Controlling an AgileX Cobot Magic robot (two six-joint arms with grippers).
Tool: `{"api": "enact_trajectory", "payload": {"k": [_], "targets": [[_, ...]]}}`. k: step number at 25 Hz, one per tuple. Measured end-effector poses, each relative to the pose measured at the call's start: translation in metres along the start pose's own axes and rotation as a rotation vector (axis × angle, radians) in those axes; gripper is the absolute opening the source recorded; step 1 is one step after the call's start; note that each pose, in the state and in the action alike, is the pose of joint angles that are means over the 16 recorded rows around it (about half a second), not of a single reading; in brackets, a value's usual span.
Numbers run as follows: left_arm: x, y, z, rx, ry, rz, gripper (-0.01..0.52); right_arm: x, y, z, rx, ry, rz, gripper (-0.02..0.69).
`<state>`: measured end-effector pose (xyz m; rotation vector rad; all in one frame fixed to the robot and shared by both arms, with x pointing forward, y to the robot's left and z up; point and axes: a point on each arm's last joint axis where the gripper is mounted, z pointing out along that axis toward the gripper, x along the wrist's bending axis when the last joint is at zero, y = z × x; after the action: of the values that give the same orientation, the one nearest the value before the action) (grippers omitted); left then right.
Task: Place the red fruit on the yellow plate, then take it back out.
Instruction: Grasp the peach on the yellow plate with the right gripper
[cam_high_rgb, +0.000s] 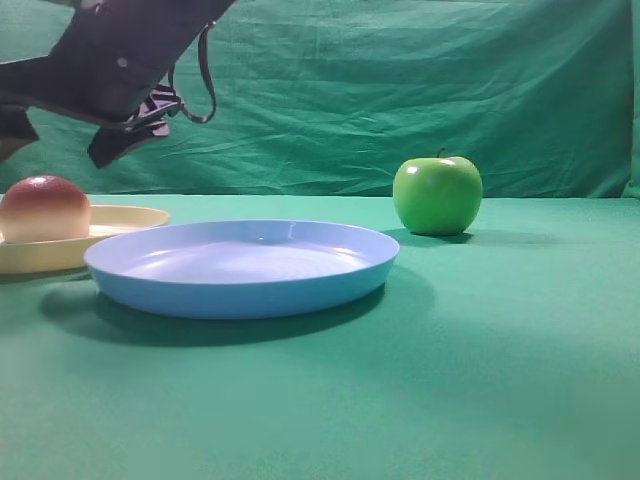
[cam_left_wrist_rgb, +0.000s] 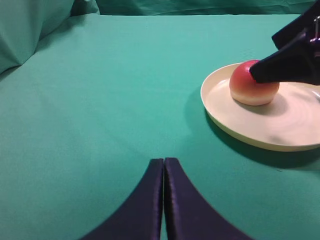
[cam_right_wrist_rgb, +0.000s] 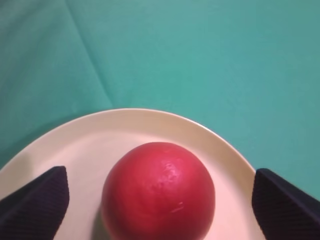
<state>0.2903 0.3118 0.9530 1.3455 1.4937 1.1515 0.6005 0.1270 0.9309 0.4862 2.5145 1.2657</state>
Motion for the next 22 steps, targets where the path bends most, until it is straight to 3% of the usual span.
{"api": "enact_trajectory", "payload": {"k": [5, 17, 22], "targets": [[0.000, 0.000, 0.000, 0.000, 0.000, 0.000, 0.000, 0.000, -0.009, 0.009, -0.002, -0.016, 0.016, 0.617], [0.000, 0.000, 0.000, 0.000, 0.000, 0.000, 0.000, -0.009, -0.012, 0.003, 0.034, 0.022, 0.051, 0.284], [0.000, 0.000, 0.000, 0.000, 0.000, 0.000, 0.000, -0.026, 0.005, -0.026, 0.054, 0.051, 0.070, 0.202]]}}
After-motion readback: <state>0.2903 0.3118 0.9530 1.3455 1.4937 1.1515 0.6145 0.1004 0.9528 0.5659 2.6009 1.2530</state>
